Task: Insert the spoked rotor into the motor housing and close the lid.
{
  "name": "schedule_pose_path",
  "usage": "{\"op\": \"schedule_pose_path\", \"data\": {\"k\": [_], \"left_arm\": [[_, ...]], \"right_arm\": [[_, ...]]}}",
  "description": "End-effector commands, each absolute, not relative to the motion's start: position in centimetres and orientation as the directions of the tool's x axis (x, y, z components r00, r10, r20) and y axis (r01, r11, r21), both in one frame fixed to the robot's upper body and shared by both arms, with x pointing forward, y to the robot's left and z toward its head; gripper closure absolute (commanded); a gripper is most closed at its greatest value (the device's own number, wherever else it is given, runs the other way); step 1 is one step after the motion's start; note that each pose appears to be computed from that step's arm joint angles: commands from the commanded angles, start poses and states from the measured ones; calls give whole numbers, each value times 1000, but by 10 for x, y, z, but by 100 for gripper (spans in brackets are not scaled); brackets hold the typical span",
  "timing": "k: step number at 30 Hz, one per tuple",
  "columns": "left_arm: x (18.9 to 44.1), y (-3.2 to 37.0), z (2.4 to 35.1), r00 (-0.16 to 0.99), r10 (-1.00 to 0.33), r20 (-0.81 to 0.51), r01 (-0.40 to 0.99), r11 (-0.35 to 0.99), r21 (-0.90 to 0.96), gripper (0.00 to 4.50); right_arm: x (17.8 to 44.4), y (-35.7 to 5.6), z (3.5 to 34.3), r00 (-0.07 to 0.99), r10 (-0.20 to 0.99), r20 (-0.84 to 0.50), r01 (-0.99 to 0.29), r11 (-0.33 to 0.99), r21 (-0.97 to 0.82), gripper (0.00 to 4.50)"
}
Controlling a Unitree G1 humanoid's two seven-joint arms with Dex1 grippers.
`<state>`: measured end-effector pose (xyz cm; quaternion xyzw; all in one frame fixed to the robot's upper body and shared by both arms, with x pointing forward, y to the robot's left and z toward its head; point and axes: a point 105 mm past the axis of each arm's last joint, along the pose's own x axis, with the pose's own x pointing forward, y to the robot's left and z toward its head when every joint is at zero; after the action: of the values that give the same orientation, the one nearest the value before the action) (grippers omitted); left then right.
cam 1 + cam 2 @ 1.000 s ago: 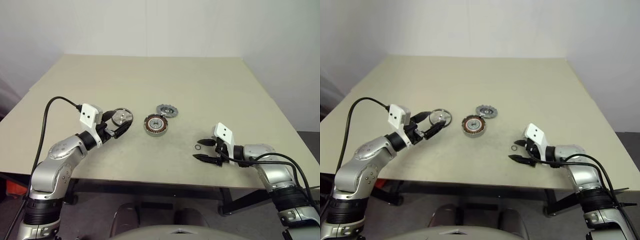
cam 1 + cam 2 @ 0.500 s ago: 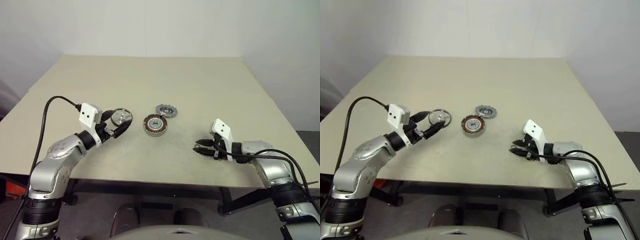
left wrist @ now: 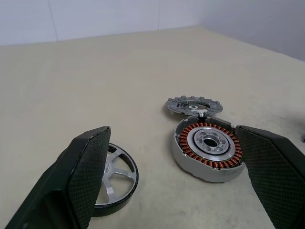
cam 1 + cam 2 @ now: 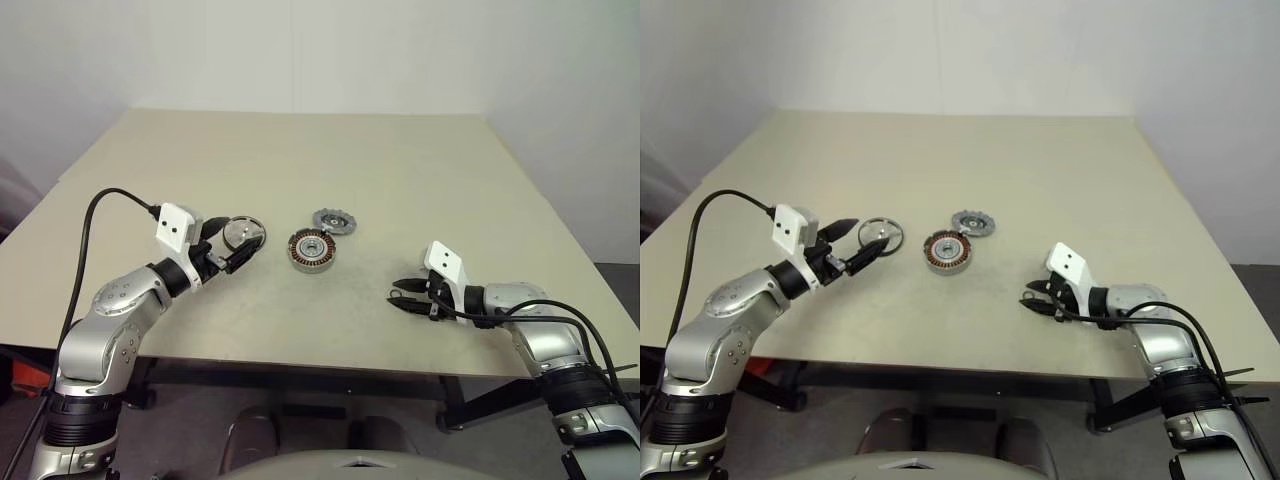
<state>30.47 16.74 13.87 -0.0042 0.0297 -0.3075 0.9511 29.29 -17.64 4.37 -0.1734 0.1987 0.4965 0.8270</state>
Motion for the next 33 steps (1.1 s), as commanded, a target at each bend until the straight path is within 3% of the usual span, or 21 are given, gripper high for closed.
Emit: {"op": "schedule_pose_path", "data": {"k": [1,19,23,33], "left_arm": [[306,170,155,815,-580,-5,580,814,28,0],[307,173,159,817,-577,-1,577,816,36,0],[308,173,159,817,-577,0,576,816,36,0],[308,172,159,816,-578,2,578,815,37,0]], "right_arm": [[293,-172,51,420,748,-515,-899,419,-125,270],[299,-171,34,421,734,-533,-889,450,-82,270],[301,-173,33,426,728,-537,-887,454,-88,382],[305,-170,35,430,728,-534,-889,446,-108,382]]}}
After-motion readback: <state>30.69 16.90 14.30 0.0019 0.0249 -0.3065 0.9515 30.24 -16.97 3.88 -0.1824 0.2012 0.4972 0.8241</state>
